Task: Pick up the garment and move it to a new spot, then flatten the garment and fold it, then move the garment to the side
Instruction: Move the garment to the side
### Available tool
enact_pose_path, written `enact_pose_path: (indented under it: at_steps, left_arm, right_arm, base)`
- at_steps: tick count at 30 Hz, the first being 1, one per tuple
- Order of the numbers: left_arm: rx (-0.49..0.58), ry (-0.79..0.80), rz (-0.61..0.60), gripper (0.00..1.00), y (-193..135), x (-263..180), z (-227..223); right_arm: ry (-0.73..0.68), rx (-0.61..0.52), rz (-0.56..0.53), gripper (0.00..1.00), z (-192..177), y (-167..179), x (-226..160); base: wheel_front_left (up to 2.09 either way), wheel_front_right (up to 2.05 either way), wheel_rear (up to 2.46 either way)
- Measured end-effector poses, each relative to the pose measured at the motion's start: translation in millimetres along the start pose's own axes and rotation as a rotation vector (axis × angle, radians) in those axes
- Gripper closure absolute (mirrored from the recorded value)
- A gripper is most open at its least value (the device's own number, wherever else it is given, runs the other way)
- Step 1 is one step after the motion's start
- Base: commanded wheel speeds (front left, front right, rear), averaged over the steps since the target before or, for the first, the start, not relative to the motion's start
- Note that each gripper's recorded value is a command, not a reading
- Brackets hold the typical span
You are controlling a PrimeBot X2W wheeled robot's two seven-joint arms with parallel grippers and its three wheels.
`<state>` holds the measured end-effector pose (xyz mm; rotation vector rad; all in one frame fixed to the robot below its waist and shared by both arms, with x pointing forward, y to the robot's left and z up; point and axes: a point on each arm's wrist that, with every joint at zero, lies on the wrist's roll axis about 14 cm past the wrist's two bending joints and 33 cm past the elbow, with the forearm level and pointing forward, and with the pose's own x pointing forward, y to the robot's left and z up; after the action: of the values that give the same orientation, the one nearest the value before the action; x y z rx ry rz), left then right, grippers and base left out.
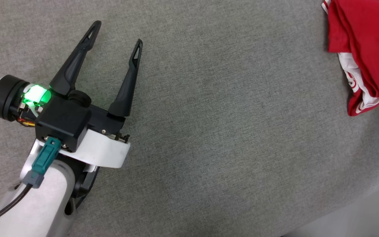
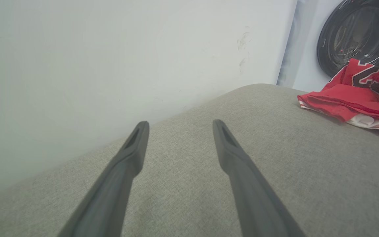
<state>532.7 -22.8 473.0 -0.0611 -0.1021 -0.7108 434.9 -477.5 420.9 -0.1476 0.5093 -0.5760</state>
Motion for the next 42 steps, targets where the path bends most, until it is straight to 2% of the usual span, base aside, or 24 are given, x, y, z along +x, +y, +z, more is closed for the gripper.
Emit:
enact_pose_path:
  at_steps: [7,8,10,17,21,28,33,38,42]
  left_arm:
    - [-0.004,-0.025,0.008,0.0,-4.3,-2.8,15.0]
    - [-0.014,-0.046,0.028,0.0,-6.7,-7.3,25.0]
    - [-0.019,-0.051,0.049,0.0,-7.4,-13.9,29.6]
    - [-0.028,-0.051,0.173,0.0,-1.4,-52.2,49.1]
    - [-0.02,-0.038,0.259,0.0,8.9,-82.5,56.9]
    - [0.006,-0.035,0.428,0.0,35.2,-135.1,70.9]
    - [0.024,-0.044,0.551,0.0,53.9,-172.5,81.3]
    - [0.067,-0.052,0.68,0.0,74.9,-213.4,93.7]
    - [0.095,-0.041,0.746,0.0,83.1,-242.5,97.0]
  right_arm:
    - [-0.126,-0.036,-0.019,0.0,17.2,-13.0,-10.8]
    - [-0.182,-0.06,-0.021,0.0,35.9,-22.3,-17.7]
    - [-0.224,-0.082,-0.007,0.0,49.4,-24.0,-23.8]
    - [-0.296,-0.109,0.078,0.0,65.0,-17.2,-56.8]
    - [-0.32,-0.088,0.174,0.0,60.1,11.1,-76.1]
    - [-0.365,-0.004,0.382,0.0,54.2,90.0,-113.5]
    - [-0.424,0.064,0.525,0.0,67.7,143.0,-146.4]
    - [-0.509,0.119,0.63,0.0,90.7,177.5,-181.0]
    - [-0.549,0.153,0.68,0.0,97.4,189.6,-206.4]
  base:
    - [0.0,0.0,0.0]
    - [0.0,0.0,0.0]
    - [0.0,0.0,0.0]
    - [0.0,0.0,0.0]
    - [0.0,0.0,0.0]
    - [0.0,0.0,0.0]
    - [0.0,0.0,0.0]
    - [0.0,0.0,0.0]
    - [0.0,0.0,0.0]
